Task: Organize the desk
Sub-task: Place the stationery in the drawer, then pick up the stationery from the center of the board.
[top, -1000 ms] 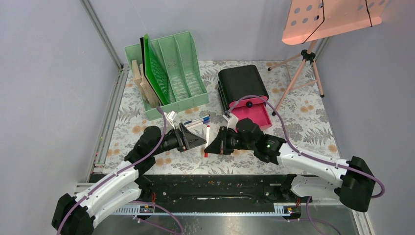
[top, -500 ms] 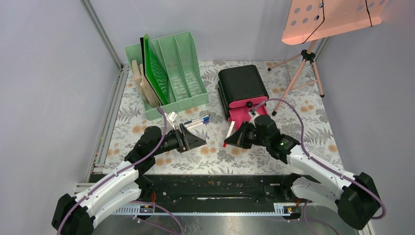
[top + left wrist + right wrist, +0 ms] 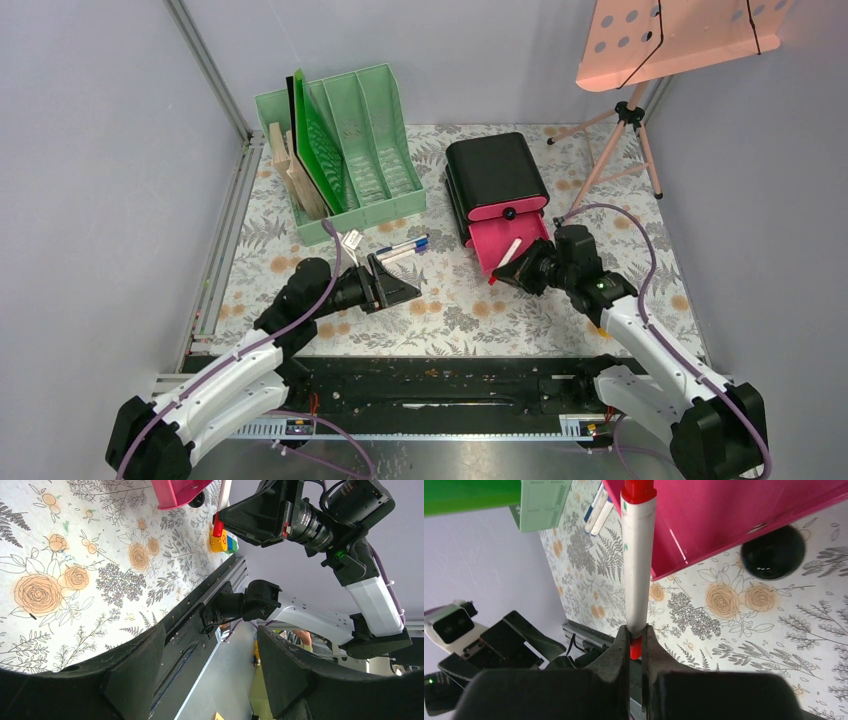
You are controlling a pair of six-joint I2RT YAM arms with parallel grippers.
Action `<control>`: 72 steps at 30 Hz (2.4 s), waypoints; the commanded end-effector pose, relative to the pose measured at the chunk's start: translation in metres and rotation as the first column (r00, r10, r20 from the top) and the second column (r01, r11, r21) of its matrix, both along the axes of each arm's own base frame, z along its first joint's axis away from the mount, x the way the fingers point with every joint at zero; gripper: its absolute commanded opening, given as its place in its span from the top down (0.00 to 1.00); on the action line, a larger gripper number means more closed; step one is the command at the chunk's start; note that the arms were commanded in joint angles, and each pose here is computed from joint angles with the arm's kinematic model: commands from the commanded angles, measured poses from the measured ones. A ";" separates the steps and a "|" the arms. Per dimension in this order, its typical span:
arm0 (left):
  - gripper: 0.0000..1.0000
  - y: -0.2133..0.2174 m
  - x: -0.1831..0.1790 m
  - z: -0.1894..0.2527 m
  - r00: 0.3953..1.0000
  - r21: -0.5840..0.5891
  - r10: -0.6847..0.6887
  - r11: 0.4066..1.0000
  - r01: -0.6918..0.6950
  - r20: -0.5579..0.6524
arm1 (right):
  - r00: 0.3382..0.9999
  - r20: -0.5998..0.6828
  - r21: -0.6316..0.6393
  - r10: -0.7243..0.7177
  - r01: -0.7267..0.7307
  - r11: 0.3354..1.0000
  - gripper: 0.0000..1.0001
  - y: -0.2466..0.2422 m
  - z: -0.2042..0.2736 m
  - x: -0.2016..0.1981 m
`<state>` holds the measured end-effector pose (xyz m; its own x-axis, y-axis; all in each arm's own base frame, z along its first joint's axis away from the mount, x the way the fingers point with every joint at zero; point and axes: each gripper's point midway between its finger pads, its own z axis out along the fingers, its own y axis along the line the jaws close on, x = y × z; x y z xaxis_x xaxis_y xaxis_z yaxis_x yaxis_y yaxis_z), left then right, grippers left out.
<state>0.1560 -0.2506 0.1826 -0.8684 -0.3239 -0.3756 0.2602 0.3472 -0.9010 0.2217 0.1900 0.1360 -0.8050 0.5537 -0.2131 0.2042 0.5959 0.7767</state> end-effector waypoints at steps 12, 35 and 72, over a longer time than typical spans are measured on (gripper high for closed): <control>0.28 0.004 0.005 0.001 0.998 0.015 0.031 0.999 -0.032 0.053 | 0.997 -0.037 -0.005 -0.067 0.067 0.998 0.81 -0.026 0.019 0.052; 0.21 0.051 0.055 -0.036 0.993 0.602 0.074 0.790 -0.118 0.097 | 0.998 0.034 -0.148 -0.060 0.064 0.987 0.17 -0.051 0.029 0.029; 0.36 0.030 0.177 -0.130 0.985 0.929 -0.160 0.350 0.118 -0.065 | 0.983 -0.172 -0.162 -0.063 0.035 0.986 0.15 -0.065 -0.069 -0.062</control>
<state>0.3179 -0.2180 0.0456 -0.8626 0.3540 -0.3615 0.3959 0.9171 -0.0466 0.1582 0.1211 0.0678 -0.8135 0.5518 -0.1837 0.3491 0.7159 0.6047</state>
